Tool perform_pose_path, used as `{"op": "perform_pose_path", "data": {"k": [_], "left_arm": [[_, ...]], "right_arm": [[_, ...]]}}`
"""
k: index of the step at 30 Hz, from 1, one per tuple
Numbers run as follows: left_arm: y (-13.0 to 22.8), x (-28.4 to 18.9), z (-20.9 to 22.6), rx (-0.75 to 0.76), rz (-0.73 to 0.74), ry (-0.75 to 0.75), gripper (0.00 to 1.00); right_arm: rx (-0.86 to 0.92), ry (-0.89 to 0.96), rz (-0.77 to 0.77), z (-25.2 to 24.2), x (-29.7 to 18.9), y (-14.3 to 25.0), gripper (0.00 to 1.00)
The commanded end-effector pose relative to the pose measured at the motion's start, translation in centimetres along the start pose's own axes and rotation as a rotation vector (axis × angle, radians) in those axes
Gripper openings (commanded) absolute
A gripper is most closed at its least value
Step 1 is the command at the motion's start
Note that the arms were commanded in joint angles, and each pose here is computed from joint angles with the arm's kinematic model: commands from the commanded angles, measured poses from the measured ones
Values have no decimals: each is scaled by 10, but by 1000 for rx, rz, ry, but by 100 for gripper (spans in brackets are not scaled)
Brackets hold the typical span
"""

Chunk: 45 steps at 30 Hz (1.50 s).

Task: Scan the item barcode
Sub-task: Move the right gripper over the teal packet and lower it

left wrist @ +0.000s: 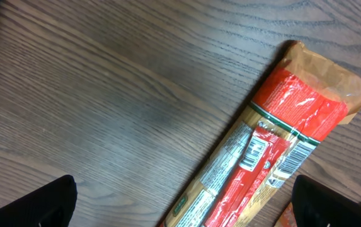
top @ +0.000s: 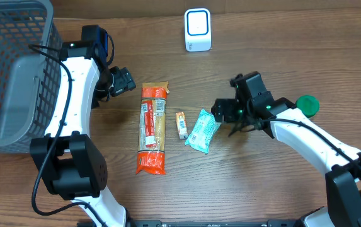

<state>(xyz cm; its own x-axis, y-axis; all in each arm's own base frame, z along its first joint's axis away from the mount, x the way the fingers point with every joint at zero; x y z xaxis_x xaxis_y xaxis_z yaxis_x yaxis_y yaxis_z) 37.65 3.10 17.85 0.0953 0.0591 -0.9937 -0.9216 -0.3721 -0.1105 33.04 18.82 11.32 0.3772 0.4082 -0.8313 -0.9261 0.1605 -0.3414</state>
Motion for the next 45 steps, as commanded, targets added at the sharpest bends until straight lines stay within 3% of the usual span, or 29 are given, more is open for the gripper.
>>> {"op": "perform_pose_path", "data": {"k": [1, 2, 8, 10, 12, 14, 16, 27, 36, 40, 42, 43, 45], "left_arm": [[2, -7, -2, 14, -16, 4, 100], [2, -7, -2, 14, -16, 4, 100], [2, -7, -2, 14, -16, 4, 100], [2, -7, -2, 14, -16, 4, 100], [2, -7, -2, 14, -16, 5, 100], [2, -7, -2, 14, -16, 4, 100], [2, -7, -2, 14, -16, 4, 100], [2, -7, -2, 14, -16, 4, 100], [2, -7, -2, 14, -16, 4, 100], [2, -7, -2, 14, -16, 4, 100], [2, -7, -2, 14, -16, 4, 100], [2, -7, -2, 14, -16, 4, 100], [2, -7, -2, 14, -16, 4, 100]], "right_arm": [[49, -76, -7, 15, -8, -6, 17], [89, -76, -3, 15, -8, -5, 4], [112, -91, 24, 27, 5, 11, 4], [100, -87, 44, 30, 11, 18, 15], [92, -77, 69, 31, 18, 25, 19], [86, -64, 96, 30, 27, 32, 17], [94, -52, 121, 30, 37, 40, 4], [161, 21, 183, 18, 43, 54, 4], [205, 133, 109, -3, -5, 38, 4], [87, 85, 70, 8, -20, 29, 4], [-8, 68, 57, 12, -25, 26, 13], [-43, 64, 53, 13, -27, 25, 31], [-78, 63, 54, 13, -27, 25, 50]]}}
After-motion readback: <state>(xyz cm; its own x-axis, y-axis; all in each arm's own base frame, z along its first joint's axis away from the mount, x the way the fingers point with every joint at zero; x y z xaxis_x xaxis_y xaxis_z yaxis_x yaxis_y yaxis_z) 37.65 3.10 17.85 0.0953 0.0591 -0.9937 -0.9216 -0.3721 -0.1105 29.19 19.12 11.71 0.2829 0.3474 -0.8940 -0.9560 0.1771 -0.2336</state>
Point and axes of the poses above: each gripper's point midway between its finger pads, its own x axis out along the fingers, its own z axis along the line the jaws close on, y = z × x, the point moved 5 cm from there along -x, back along the fingers, and after that the axes turned 8 degrees about x, right-handed, at the moved point
